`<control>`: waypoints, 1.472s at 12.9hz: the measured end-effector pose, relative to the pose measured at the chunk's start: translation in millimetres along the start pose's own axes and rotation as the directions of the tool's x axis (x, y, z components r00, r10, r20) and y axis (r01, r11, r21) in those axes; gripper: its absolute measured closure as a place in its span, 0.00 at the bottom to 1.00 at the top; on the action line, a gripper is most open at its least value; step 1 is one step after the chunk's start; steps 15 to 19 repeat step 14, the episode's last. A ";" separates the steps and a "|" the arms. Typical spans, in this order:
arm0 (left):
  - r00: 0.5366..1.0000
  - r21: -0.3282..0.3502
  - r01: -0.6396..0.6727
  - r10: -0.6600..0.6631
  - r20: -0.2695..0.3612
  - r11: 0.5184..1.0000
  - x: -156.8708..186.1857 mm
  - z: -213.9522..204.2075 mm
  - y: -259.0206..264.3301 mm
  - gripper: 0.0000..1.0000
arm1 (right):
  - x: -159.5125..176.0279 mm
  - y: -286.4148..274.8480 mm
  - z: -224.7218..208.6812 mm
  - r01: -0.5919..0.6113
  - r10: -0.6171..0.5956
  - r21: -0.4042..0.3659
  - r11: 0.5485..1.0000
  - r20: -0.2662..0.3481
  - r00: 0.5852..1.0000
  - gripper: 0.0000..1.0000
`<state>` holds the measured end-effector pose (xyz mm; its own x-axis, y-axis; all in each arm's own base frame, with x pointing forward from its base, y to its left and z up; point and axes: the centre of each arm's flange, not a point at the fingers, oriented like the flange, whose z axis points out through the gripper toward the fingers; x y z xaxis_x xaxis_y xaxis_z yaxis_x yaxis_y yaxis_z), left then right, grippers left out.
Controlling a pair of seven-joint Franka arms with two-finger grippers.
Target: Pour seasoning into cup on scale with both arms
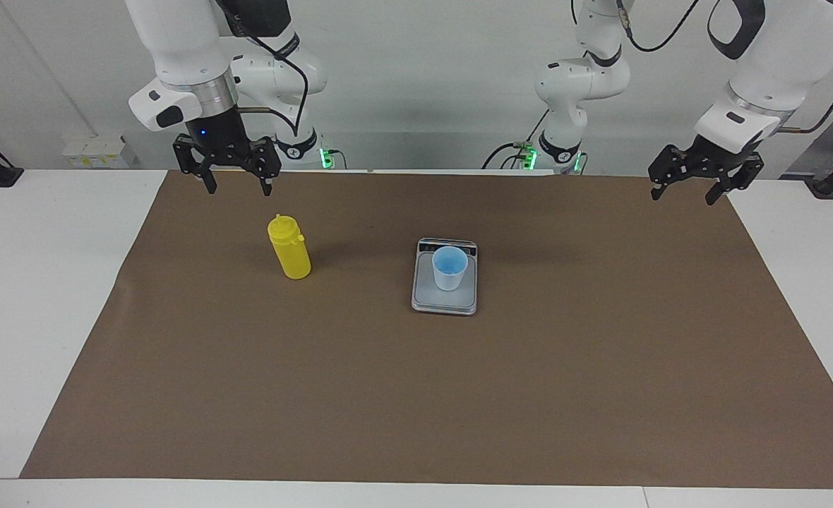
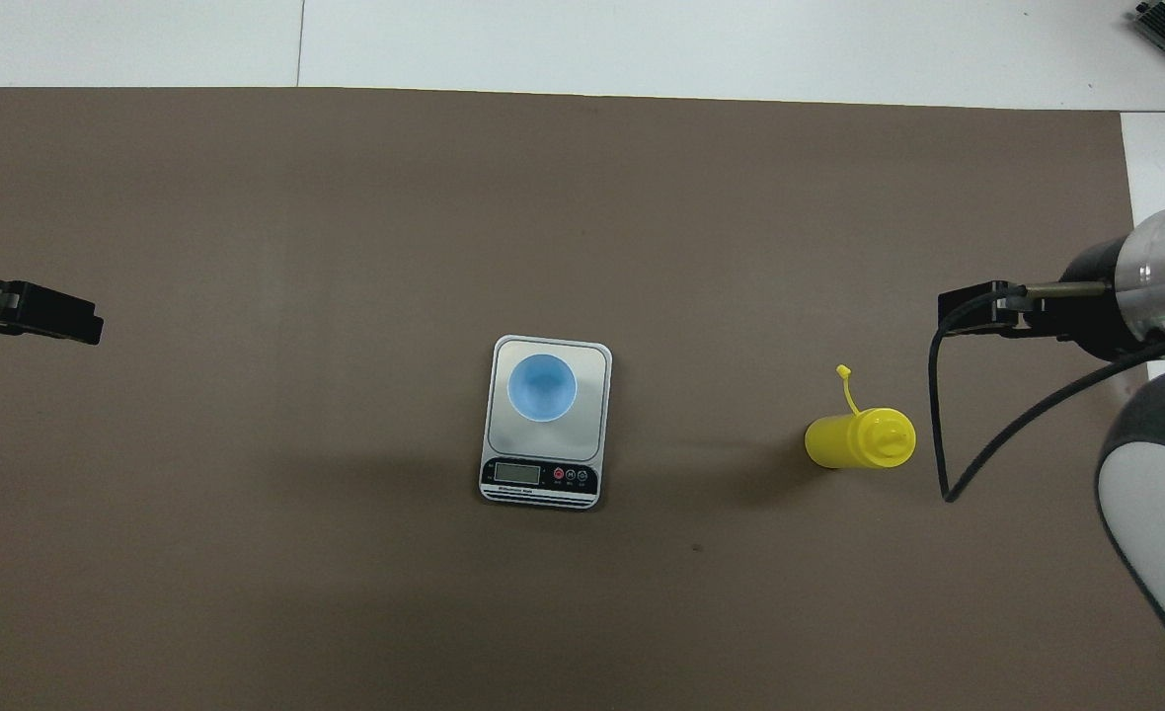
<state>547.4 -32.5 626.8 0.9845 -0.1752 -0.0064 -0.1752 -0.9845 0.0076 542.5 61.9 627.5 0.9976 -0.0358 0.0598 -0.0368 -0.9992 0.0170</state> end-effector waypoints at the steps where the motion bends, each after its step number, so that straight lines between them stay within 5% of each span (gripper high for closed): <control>1: 1.000 0.000 0.000 0.000 0.001 1.000 -0.2 0.1 -0.1 0.00 | 0.6 1.8 2.4 0.013 -0.013 -0.001 1.000 0.008 1.000 0.00; 19: 1.000 0.000 -0.011 0.011 0.001 1.000 0.5 0.1 6.2 0.00 | 2.4 16.1 17.2 0.074 -0.074 -0.002 0.997 0.043 0.996 0.00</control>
